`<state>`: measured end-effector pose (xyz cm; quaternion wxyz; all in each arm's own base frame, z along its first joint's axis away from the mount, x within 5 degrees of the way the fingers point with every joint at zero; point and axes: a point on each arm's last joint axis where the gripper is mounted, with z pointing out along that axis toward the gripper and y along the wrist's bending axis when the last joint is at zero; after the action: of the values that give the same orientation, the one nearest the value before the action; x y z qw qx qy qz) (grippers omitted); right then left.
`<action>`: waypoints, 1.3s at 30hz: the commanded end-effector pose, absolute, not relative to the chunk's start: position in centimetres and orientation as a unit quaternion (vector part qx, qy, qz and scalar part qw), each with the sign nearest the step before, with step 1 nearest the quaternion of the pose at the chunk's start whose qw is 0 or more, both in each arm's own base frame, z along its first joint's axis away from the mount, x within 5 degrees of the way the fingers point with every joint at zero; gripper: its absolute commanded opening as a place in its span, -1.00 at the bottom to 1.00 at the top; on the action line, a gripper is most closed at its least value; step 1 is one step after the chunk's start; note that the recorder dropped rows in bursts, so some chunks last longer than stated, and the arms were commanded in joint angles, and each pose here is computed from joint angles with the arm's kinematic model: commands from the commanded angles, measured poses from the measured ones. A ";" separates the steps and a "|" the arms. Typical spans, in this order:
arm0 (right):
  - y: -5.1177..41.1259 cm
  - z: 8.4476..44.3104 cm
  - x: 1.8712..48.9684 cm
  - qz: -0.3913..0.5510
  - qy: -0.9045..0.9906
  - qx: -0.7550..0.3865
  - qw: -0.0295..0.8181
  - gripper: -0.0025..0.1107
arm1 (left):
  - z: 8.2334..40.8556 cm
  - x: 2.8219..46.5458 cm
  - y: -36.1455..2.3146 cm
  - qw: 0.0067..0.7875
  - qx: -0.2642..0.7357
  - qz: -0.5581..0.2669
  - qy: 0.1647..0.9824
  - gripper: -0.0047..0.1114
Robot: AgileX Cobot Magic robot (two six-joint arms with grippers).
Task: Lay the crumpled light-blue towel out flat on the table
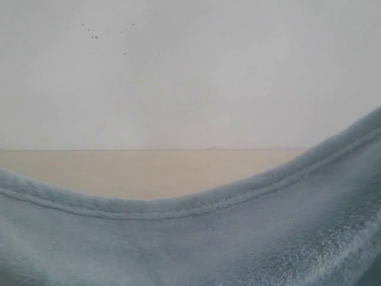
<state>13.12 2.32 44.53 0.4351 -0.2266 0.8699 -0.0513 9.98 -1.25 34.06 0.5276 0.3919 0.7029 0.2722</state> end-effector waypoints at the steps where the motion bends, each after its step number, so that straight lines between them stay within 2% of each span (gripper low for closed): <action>1: 3.4 41.6 19.5 -0.108 0.876 -0.257 0.394 -0.96 | 32.1 14.4 -4.3 0.485 0.428 0.306 0.698 -0.85; 7: 4.5 35.6 28.0 -0.171 0.886 -0.277 0.330 -0.96 | 27.8 20.7 -8.3 0.449 0.467 0.338 0.683 -0.85; 13: 5.2 29.5 33.8 -0.205 0.895 -0.256 0.303 -0.96 | 23.4 26.6 -8.7 0.423 0.340 0.317 0.778 -0.85; 17: 5.4 26.2 36.2 -0.227 0.893 -0.254 0.295 -0.96 | 21.1 29.5 -9.0 0.391 0.338 0.315 0.796 -0.85; 25: 2.8 23.4 39.3 -0.178 0.902 -0.143 0.365 -0.96 | 19.2 33.1 -8.9 0.378 0.301 0.311 0.819 -0.85; 29: 1.9 23.3 40.0 -0.148 0.899 -0.120 0.393 -0.77 | 19.4 34.1 -9.1 0.385 0.295 0.311 0.818 -0.81; 32: 2.0 23.4 40.2 -0.136 0.896 -0.117 0.407 -0.46 | 19.2 34.7 -9.4 0.386 0.296 0.307 0.818 -0.48; 36: 2.3 23.6 40.4 -0.116 0.891 -0.111 0.426 -0.03 | 18.8 35.5 -9.5 0.385 0.291 0.300 0.822 0.27; 39: 2.3 23.5 40.4 -0.105 0.894 -0.089 0.427 0.10 | 18.9 35.8 -9.2 0.388 0.263 0.319 0.824 0.66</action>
<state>40.41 2.48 23.53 0.4214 -0.1083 0.8927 -0.1172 35.42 -9.54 18.72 0.3830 0.2930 0.8209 0.3060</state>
